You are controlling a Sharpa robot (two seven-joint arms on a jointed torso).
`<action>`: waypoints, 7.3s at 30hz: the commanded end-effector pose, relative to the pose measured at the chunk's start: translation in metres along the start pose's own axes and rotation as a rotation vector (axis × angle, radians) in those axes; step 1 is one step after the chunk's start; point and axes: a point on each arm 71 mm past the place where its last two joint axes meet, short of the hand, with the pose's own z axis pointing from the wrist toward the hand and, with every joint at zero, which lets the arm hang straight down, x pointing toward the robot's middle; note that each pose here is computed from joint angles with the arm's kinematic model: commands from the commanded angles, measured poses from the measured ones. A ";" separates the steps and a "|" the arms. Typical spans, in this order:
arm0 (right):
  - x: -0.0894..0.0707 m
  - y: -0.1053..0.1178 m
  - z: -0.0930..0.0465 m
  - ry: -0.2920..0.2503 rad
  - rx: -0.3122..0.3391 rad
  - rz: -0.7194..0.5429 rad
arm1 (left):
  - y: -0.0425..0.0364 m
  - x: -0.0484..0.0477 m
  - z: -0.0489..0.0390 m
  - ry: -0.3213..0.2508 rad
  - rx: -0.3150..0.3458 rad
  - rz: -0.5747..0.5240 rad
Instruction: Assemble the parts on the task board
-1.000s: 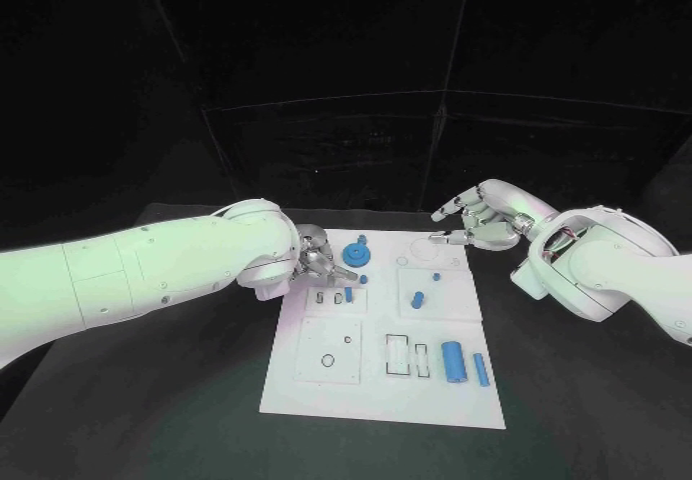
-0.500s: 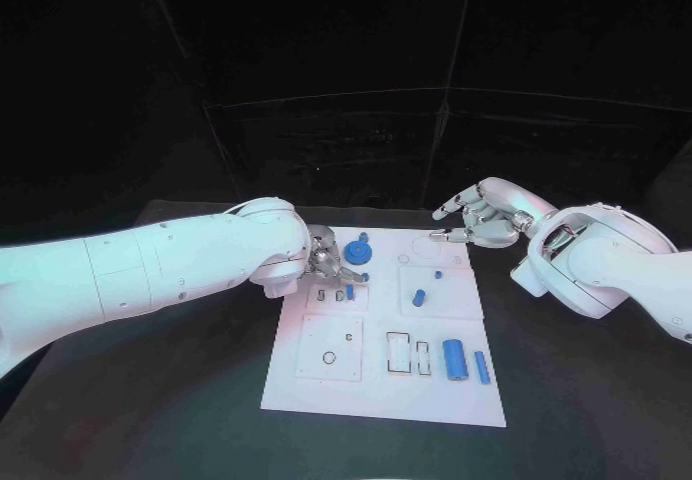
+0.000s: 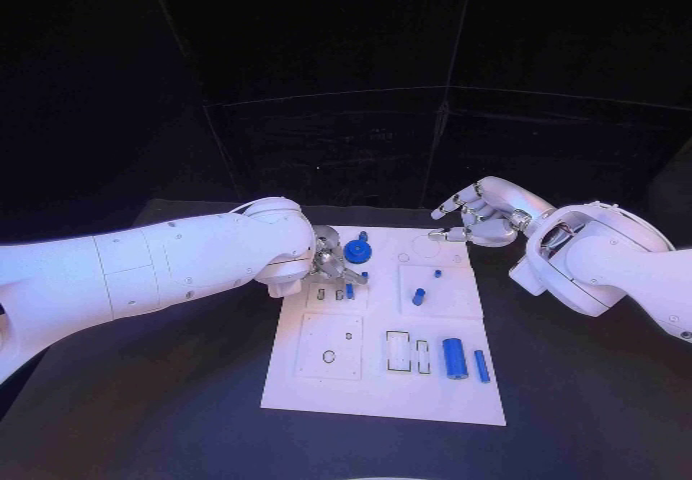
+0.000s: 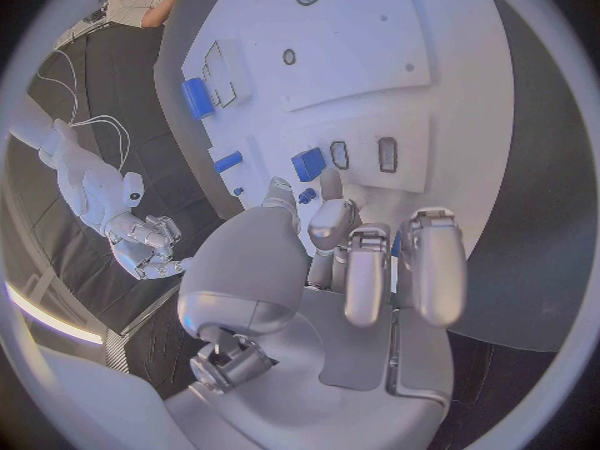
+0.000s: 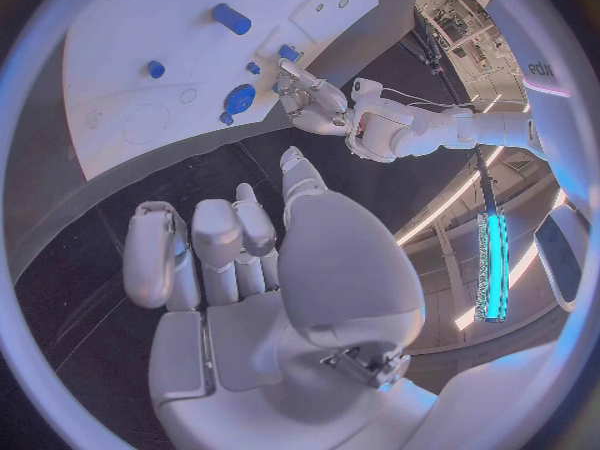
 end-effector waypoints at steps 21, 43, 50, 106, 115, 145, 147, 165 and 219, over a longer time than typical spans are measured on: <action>0.001 0.005 0.001 0.005 -0.017 -0.016 | -0.0031 0.0041 0.0020 0.027 -0.001 0.034; 0.002 0.003 0.004 0.018 -0.007 -0.024 | 0.0002 0.0047 -0.0017 0.034 0.047 -0.071; 0.002 0.003 0.004 0.017 -0.008 -0.025 | 0.0036 0.0027 -0.0027 0.017 0.054 -0.091; 0.163 0.111 0.048 0.368 -0.599 -0.819 | 0.0942 -0.0352 -0.0756 -0.409 0.680 -1.137; 0.170 0.114 0.051 0.409 -0.608 -0.843 | 0.0954 -0.0355 -0.0757 -0.412 0.675 -1.139; 0.188 0.107 0.056 0.412 -0.591 -0.903 | 0.0946 -0.0365 -0.0746 -0.408 0.674 -1.138; 0.187 0.107 0.056 0.408 -0.590 -0.903 | 0.0943 -0.0365 -0.0743 -0.406 0.674 -1.138; 0.190 0.107 0.058 0.425 -0.593 -0.896 | 0.0923 -0.0358 -0.0737 -0.397 0.673 -1.138; 0.142 0.067 0.056 0.136 -0.217 -0.313 | 0.0967 -0.0354 -0.0680 -0.380 0.637 -1.141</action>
